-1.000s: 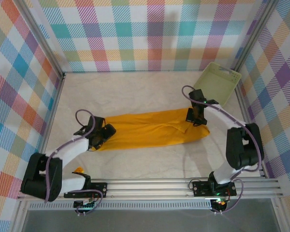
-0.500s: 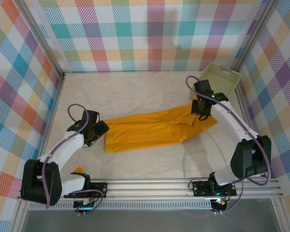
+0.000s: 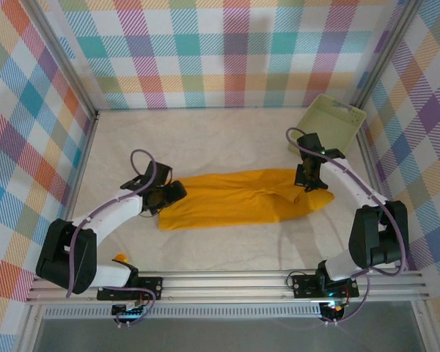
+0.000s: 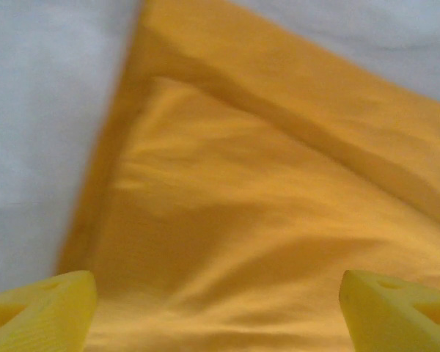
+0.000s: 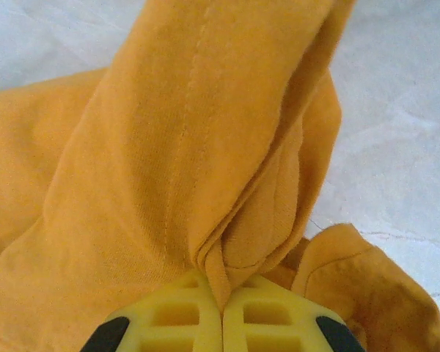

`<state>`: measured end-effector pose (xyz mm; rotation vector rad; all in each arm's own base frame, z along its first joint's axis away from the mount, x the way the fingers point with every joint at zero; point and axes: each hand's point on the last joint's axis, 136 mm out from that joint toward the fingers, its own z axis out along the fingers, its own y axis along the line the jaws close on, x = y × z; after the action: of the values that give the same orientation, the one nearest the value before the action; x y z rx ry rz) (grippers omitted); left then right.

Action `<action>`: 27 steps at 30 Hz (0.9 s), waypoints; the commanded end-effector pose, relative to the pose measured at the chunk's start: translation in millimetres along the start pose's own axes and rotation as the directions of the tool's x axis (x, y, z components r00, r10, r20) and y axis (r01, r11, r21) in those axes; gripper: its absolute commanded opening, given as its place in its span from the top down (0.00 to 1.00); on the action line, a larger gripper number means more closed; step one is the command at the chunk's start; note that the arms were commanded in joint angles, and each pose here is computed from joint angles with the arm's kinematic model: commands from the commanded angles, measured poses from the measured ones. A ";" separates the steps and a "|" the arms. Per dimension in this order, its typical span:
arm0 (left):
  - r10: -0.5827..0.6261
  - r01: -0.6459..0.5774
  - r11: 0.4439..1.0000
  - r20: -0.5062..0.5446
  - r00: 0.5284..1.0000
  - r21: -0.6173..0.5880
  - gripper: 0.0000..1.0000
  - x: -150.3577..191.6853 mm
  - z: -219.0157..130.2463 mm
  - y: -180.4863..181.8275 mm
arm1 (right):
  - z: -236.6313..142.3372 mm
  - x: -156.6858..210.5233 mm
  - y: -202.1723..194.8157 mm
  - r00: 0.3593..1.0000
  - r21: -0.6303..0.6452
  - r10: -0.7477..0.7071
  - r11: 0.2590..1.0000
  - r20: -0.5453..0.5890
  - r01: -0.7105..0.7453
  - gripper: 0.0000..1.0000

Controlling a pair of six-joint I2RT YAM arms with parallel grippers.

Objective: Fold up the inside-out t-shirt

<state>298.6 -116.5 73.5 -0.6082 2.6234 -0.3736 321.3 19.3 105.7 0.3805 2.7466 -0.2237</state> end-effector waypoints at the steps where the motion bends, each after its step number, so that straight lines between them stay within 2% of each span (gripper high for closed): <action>1: 0.038 -0.038 0.999 0.014 0.999 0.011 0.14 -3.9 3.8 -21.2 | 5.3 -2.1 -8.6 0.997 -0.011 0.074 0.997 0.015 -0.073 1.00; 5: 0.028 -0.028 0.999 -0.036 0.999 0.016 0.15 0.2 30.1 -30.7 | 19.7 0.3 -8.6 0.995 -0.017 0.101 0.995 -0.015 -0.101 1.00; 8: 0.024 -0.027 0.999 -0.069 0.997 -0.037 0.15 2.3 53.8 -24.7 | 28.6 3.0 -8.9 0.993 -0.003 0.112 0.994 -0.034 -0.112 1.00; 10: -0.020 0.013 0.996 -0.081 0.997 -0.088 0.15 2.4 67.6 -8.0 | 33.3 5.6 -9.2 0.992 0.001 0.119 0.993 -0.043 -0.119 1.00; 14: -0.166 0.146 0.972 -0.099 0.981 -0.182 0.14 7.5 82.9 40.4 | 38.8 11.4 -10.6 0.990 0.008 0.128 0.992 -0.059 -0.128 0.92; 18: -0.203 0.186 0.955 -0.052 0.978 -0.231 0.12 5.4 73.5 69.9 | 46.9 19.8 -4.1 0.988 -0.023 0.129 0.991 -0.087 -0.131 0.78; 24: -0.226 0.210 0.951 -0.044 0.973 -0.227 0.12 5.1 65.0 83.7 | 62.1 30.3 12.0 0.981 -0.082 0.120 0.988 -0.154 -0.134 0.52; 27: -0.229 0.217 0.949 -0.030 0.973 -0.228 0.12 5.2 60.5 87.9 | 65.0 32.2 24.7 0.976 -0.141 0.115 0.980 -0.183 -0.142 0.44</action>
<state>348.0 -79.4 32.6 -0.8744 2.5009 -0.3737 316.7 24.3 35.4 0.5542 2.8588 -0.0589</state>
